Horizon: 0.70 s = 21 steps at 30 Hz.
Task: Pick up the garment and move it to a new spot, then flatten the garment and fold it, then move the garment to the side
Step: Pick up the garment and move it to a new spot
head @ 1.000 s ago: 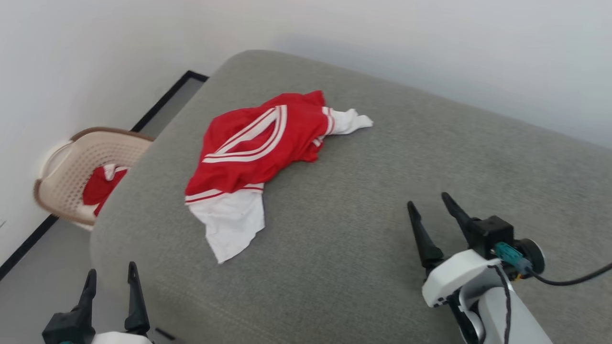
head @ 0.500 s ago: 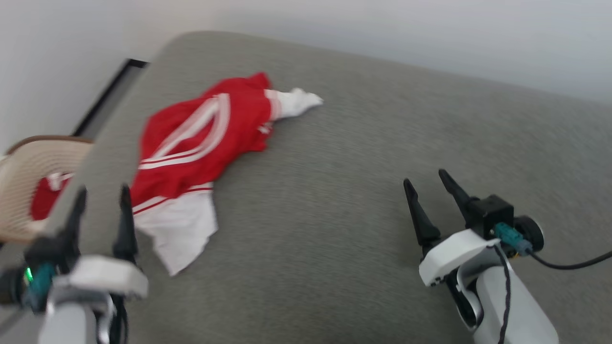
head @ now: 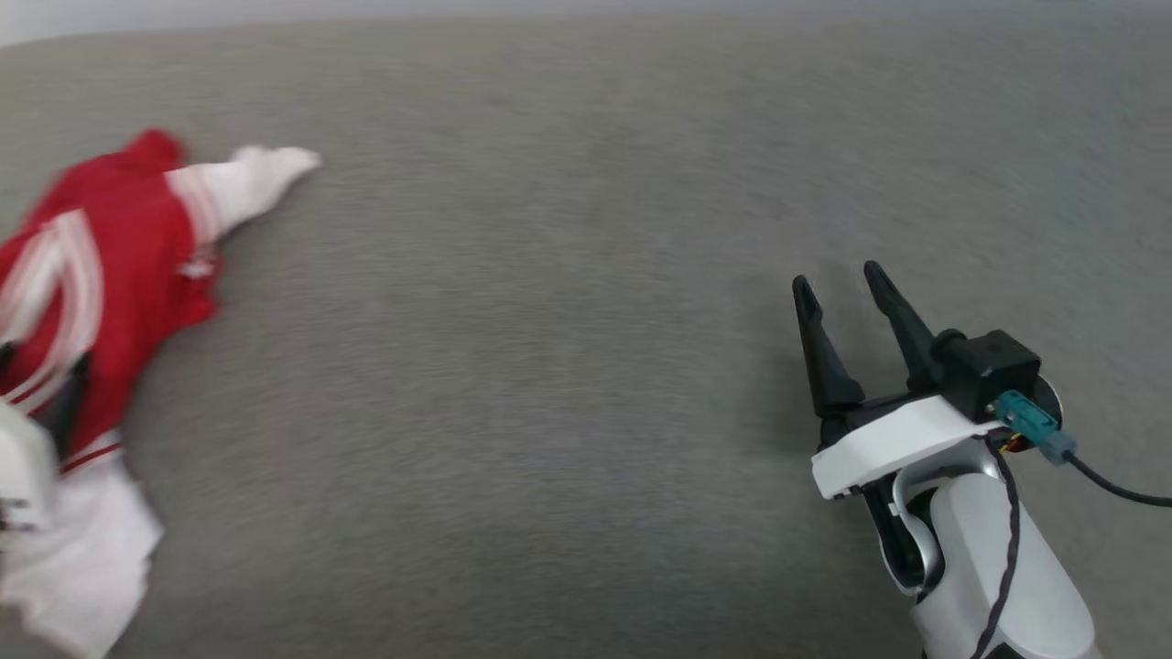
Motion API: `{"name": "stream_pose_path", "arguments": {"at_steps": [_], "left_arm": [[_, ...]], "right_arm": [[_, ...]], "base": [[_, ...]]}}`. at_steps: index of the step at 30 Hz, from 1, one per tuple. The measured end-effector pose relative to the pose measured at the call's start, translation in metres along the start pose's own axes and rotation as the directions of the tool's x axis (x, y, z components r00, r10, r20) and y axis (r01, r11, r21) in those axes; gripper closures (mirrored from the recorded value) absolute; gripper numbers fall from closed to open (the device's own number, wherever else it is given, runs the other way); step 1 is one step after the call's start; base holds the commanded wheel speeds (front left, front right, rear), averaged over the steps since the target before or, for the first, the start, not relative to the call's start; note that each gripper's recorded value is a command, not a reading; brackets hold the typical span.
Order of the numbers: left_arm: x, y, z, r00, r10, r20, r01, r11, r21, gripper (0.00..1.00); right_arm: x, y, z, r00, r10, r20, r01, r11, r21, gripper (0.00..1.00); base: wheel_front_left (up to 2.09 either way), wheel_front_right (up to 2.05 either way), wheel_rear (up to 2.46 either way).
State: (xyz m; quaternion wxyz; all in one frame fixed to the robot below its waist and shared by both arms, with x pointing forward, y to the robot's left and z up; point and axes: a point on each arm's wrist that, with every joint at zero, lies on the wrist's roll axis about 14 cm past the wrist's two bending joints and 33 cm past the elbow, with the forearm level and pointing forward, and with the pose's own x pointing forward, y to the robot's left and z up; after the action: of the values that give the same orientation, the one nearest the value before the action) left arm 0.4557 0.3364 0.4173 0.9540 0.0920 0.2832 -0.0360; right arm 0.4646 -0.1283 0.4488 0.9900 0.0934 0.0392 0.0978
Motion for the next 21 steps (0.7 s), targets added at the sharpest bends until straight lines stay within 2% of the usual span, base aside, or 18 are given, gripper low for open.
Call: {"name": "stream_pose_path", "arguments": {"at_steps": [1,5,10,15,16,17,18,21], "left_arm": [[0.0,0.0,0.0,1.0,0.0,0.0,0.0,1.0,0.0,0.0],[0.027,0.003,-0.008,0.991,-0.028,-0.133,0.034,0.998,0.047,0.0],[0.056,-0.001,-0.029,0.96,-0.044,-0.277,0.041,0.999,-0.015,0.0],[0.079,-0.002,-0.039,0.938,-0.05,-0.342,0.029,0.997,-0.068,0.0],[0.082,-0.004,-0.04,0.934,-0.057,-0.352,0.031,0.997,-0.077,0.27],[0.084,-0.005,-0.04,0.933,-0.059,-0.354,0.035,0.997,-0.074,0.93],[0.086,-0.004,-0.039,0.938,-0.057,-0.341,0.033,0.997,-0.076,1.0],[0.089,-0.009,-0.027,0.962,-0.058,-0.266,0.035,0.995,-0.088,1.0]], "right_arm": [[0.0,0.0,0.0,1.0,0.0,0.0,0.0,1.0,0.0,0.0],[-0.023,-0.036,-0.009,0.993,-0.112,-0.025,0.113,0.993,0.025,0.0],[-0.043,-0.068,-0.012,0.977,-0.211,-0.037,0.212,0.977,0.029,0.0],[-0.051,-0.084,-0.02,0.964,-0.26,-0.058,0.261,0.965,0.021,0.0],[-0.053,-0.087,-0.022,0.961,-0.268,-0.063,0.269,0.963,0.018,0.0],[-0.054,-0.089,-0.022,0.96,-0.274,-0.063,0.275,0.961,0.016,0.0],[-0.055,-0.091,-0.02,0.959,-0.278,-0.06,0.28,0.96,0.012,0.0],[-0.055,-0.092,-0.014,0.958,-0.283,-0.042,0.284,0.959,0.009,0.0]], "base": [[0.0,0.0,0.0],[0.0,0.0,0.0],[0.0,0.0,0.0],[0.0,0.0,0.0],[0.0,0.0,0.0],[0.0,0.0,0.0],[0.0,0.0,0.0],[0.0,0.0,0.0]]}}
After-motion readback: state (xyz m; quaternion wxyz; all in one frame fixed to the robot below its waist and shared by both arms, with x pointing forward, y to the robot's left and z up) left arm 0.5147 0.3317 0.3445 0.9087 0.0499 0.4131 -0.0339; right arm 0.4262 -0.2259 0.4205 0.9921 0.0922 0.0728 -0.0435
